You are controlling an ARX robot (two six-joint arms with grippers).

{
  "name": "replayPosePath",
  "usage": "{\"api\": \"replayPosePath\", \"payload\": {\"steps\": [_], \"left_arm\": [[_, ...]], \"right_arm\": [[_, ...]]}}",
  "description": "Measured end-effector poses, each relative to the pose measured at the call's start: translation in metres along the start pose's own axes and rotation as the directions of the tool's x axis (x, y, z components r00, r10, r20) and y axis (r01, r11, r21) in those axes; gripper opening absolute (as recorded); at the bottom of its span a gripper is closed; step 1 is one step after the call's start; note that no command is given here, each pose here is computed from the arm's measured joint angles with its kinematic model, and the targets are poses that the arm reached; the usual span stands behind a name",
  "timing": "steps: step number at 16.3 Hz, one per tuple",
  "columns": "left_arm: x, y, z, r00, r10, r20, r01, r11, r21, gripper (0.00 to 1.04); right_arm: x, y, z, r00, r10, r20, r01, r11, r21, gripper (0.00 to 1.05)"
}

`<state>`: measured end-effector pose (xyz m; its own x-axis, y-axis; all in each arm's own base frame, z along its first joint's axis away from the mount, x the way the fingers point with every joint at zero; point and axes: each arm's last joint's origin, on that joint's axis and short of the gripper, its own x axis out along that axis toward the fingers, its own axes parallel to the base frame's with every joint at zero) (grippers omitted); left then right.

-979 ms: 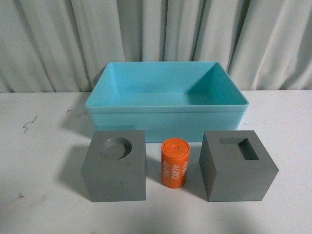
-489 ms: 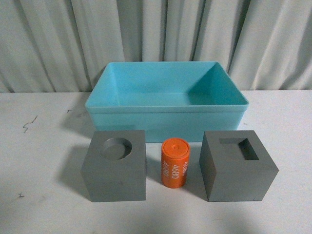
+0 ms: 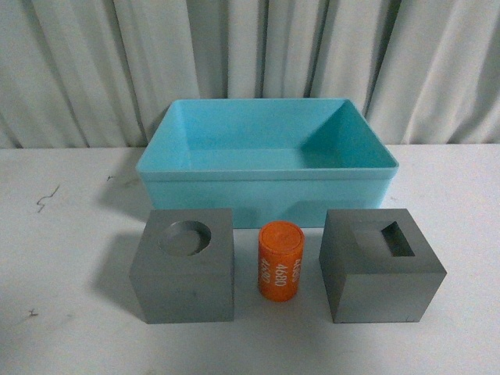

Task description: Place gray and orange parts in blue box

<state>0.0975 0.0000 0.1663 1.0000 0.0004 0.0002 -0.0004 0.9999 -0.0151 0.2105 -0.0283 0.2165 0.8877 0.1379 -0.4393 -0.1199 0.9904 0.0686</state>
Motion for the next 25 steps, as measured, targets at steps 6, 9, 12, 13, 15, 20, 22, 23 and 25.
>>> {"api": "replayPosePath", "payload": {"steps": [6, 9, 12, 13, 15, 20, 22, 23, 25], "left_arm": [[0.0, 0.0, 0.0, 1.0, 0.0, 0.0, 0.0, 1.0, 0.0, 0.98], [0.0, 0.0, 0.0, 1.0, 0.0, 0.0, 0.0, 1.0, 0.0, 0.98], [0.0, 0.0, 0.0, 1.0, 0.0, 0.0, 0.0, 1.0, 0.0, 0.98], [0.0, 0.0, 0.0, 1.0, 0.0, 0.0, 0.0, 1.0, 0.0, 0.98], [0.0, 0.0, 0.0, 1.0, 0.0, 0.0, 0.0, 1.0, 0.0, 0.98], [0.0, 0.0, 0.0, 1.0, 0.0, 0.0, 0.0, 1.0, 0.0, 0.98], [0.0, 0.0, 0.0, 1.0, 0.0, 0.0, 0.0, 1.0, 0.0, 0.98], [0.0, 0.0, 0.0, 1.0, 0.0, 0.0, 0.0, 1.0, 0.0, 0.98], [0.0, 0.0, 0.0, 1.0, 0.0, 0.0, 0.0, 1.0, 0.0, 0.98]], "right_arm": [[0.089, 0.03, -0.003, 0.963, 0.104, -0.249, -0.122, 0.991, -0.057, 0.98], [0.115, 0.045, -0.01, 0.941, 0.118, -0.316, -0.135, 0.99, -0.03, 0.98], [0.132, 0.06, -0.011, 0.934, 0.118, -0.338, -0.133, 0.991, -0.024, 0.98], [0.138, 0.063, -0.015, 0.928, 0.109, -0.357, -0.124, 0.992, -0.02, 0.98], [0.143, 0.064, -0.02, 0.922, 0.099, -0.375, -0.112, 0.994, -0.011, 0.98], [0.16, 0.073, -0.025, 0.911, 0.068, -0.408, -0.061, 0.998, 0.031, 0.63], [0.159, 0.073, -0.025, 0.91, 0.072, -0.408, -0.062, 0.997, 0.037, 0.38], [0.158, 0.072, -0.025, 0.914, 0.069, -0.4, -0.058, 0.998, 0.04, 0.25], [0.142, 0.064, -0.026, 0.918, 0.035, -0.395, -0.02, 0.999, 0.043, 0.19]]}}
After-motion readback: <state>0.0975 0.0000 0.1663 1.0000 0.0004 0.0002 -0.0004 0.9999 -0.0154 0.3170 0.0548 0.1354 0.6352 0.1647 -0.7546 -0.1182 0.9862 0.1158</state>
